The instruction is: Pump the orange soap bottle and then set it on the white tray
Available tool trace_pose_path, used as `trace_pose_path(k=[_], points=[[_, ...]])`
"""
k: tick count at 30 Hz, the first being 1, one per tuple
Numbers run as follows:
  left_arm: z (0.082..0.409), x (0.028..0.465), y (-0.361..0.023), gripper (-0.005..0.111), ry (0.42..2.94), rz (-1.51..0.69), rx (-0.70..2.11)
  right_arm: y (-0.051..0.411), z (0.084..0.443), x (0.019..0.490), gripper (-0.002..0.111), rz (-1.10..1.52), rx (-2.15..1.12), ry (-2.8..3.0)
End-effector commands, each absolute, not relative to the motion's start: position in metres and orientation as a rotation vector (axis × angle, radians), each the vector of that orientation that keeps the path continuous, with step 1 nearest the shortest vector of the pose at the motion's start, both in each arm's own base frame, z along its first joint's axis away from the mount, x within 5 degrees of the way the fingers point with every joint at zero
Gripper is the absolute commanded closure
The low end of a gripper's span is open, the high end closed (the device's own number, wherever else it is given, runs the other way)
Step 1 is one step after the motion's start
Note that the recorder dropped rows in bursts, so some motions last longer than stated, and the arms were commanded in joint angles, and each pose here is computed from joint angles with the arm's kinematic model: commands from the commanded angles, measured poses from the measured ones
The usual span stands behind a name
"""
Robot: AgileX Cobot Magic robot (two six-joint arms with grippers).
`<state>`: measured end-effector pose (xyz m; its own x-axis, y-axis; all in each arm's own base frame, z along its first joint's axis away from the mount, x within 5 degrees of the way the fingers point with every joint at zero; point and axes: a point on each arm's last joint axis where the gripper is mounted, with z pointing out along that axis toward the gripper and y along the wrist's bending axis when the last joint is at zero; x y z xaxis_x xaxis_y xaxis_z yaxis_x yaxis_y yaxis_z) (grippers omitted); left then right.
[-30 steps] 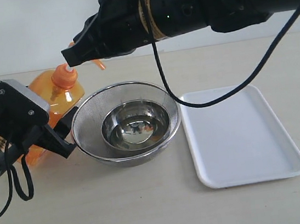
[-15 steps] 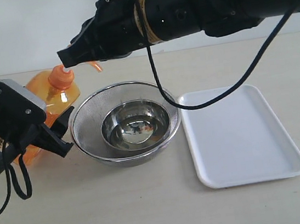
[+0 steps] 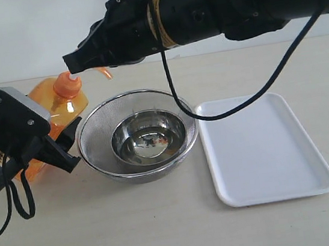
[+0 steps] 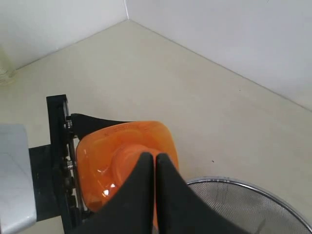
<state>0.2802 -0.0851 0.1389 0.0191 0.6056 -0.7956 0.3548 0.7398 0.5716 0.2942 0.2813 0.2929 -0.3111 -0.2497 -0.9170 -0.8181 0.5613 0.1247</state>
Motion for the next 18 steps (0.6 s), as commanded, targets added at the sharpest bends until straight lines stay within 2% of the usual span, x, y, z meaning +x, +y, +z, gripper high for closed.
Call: trace_pose_path(k=[1,7,18], points=[[0.15,0.28,-0.092,0.102,1.512,0.176,0.78,0.29,0.272,0.293,0.108,0.763,-0.935,1.884],[0.15,0.28,-0.092,0.102,1.512,0.176,0.78,0.293,0.258,0.297,0.108,0.766,-0.947,1.92],[0.151,0.28,-0.094,0.102,1.49,0.151,0.784,0.296,0.258,0.292,0.108,0.804,-0.979,1.914]])
